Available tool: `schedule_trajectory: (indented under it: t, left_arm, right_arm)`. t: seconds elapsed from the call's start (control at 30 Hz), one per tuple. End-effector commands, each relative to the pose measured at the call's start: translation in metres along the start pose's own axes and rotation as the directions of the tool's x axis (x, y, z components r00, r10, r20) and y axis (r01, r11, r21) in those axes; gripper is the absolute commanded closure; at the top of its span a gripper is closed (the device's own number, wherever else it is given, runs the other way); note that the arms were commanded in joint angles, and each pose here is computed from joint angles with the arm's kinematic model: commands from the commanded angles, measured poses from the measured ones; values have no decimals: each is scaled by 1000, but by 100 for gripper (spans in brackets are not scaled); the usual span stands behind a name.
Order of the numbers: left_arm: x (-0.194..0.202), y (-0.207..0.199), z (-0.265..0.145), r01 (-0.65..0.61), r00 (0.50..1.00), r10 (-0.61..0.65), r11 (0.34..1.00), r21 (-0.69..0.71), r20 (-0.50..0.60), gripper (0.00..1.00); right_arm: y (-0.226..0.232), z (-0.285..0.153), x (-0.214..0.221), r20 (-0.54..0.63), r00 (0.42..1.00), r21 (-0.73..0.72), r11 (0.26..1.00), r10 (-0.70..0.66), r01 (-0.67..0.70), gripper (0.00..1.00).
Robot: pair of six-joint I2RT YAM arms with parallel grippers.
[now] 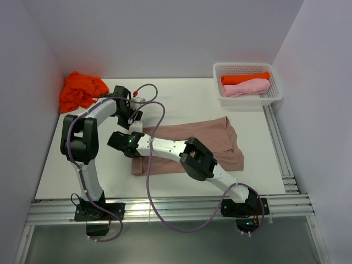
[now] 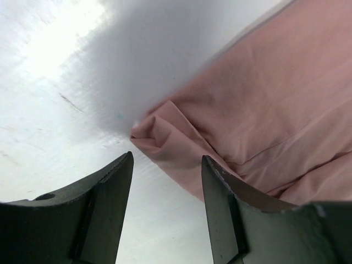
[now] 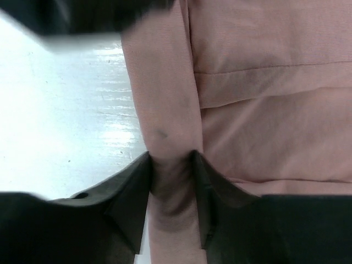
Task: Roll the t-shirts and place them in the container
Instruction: Roll the tshirt
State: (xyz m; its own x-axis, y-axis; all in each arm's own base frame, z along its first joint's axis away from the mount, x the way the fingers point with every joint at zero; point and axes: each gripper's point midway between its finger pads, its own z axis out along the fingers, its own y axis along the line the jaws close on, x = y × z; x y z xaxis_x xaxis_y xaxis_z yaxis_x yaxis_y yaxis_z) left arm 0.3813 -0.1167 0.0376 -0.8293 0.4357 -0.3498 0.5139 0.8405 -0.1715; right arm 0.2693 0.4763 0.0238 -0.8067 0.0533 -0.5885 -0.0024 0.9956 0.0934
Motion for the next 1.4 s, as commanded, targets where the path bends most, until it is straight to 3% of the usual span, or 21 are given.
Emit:
schedule_trajectory:
  t: [0.0,0.2,0.33,0.37,0.43,0.47,0.53,0.57,0.63,0.77,0.9,1.1,1.37]
  left_arm:
    - [-30,-2,-24,-29,997,28,1000,5,73,41]
    - [-54,3,-60,-7,988,-3,998,68,154,41]
    - [-48,15,-83,18,982,-38,994,106,187,41]
    - [-46,16,-86,23,980,-47,992,121,195,41]
    - [-38,20,-93,31,977,-59,990,135,204,41]
    - [-34,18,-95,32,977,-65,987,157,204,41]
    - [-25,16,-95,23,978,-60,983,181,198,41]
    - [-18,24,-99,43,977,-79,983,179,199,41]
    - [-7,25,-98,45,978,-81,982,184,193,41]
    - [12,24,-91,46,981,-81,980,192,179,41]
    - [28,16,-71,74,983,-111,968,242,143,41]
    - [32,9,-47,121,980,-161,950,288,121,41]
    - [35,13,-14,175,974,-203,953,247,95,42]
  right_arm:
    - [-17,15,42,-114,992,54,996,-59,65,62]
    - [1,12,45,-133,990,-71,997,-54,44,77]
    - [25,2,40,-164,986,-262,964,6,-49,82]
    - [50,-14,25,-162,986,-388,916,47,-107,83]
    - [49,-18,23,-191,978,-448,878,88,-167,83]
    - [66,-27,15,-198,974,-537,819,112,-203,83]
    - [61,-26,15,-234,960,-554,791,151,-259,84]
    - [71,-33,3,-223,957,-608,741,186,-286,84]
    - [65,-28,4,-253,938,-605,718,237,-344,84]
    - [65,-36,-9,-298,894,-663,601,335,-447,84]
    - [50,-28,-2,-354,844,-645,548,404,-533,84]
    - [42,-20,2,-386,806,-632,508,449,-586,84]
    - [36,-17,4,-407,779,-624,477,477,-618,83]
